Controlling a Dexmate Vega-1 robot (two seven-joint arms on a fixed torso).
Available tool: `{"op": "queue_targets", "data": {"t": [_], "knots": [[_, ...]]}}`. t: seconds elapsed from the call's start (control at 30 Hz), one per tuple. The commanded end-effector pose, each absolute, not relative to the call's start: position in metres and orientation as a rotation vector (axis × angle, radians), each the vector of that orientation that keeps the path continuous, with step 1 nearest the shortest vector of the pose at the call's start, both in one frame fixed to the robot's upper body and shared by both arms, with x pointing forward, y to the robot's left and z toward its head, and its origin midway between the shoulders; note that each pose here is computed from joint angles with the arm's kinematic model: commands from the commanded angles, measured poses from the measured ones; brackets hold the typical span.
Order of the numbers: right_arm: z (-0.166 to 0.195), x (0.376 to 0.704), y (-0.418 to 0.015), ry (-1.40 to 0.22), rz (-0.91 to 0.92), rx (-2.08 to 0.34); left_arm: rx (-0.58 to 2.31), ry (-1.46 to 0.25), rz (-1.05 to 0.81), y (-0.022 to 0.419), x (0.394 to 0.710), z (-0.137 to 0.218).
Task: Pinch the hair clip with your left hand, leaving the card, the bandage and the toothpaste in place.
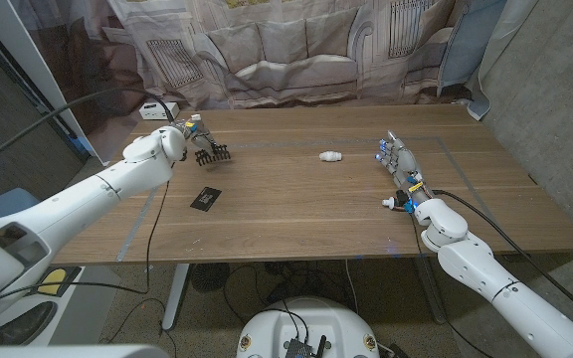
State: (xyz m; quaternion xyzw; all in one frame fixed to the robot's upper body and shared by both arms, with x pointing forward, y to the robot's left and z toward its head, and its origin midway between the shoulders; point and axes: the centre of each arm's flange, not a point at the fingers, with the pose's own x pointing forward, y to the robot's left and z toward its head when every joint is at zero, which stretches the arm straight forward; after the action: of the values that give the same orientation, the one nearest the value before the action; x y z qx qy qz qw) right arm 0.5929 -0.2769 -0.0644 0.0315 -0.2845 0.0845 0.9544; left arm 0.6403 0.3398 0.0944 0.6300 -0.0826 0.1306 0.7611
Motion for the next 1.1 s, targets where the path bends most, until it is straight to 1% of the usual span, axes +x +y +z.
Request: {"op": "queue_targets", "data": {"t": [0.03, 0.57, 1.1], "knots": [[-0.065, 0.591, -0.277, -0.581, 0.172, 0.063, 1.374, -0.204, 0.300, 0.335, 0.631, 0.098], [-0.065, 0.585, -0.278, -0.585, 0.172, 0.056, 1.388, -0.238, 0.319, 0.327, 0.619, 0.103], [-0.068, 0.584, -0.279, -0.582, 0.176, 0.059, 1.416, -0.236, 0.328, 0.322, 0.613, 0.107]]}}
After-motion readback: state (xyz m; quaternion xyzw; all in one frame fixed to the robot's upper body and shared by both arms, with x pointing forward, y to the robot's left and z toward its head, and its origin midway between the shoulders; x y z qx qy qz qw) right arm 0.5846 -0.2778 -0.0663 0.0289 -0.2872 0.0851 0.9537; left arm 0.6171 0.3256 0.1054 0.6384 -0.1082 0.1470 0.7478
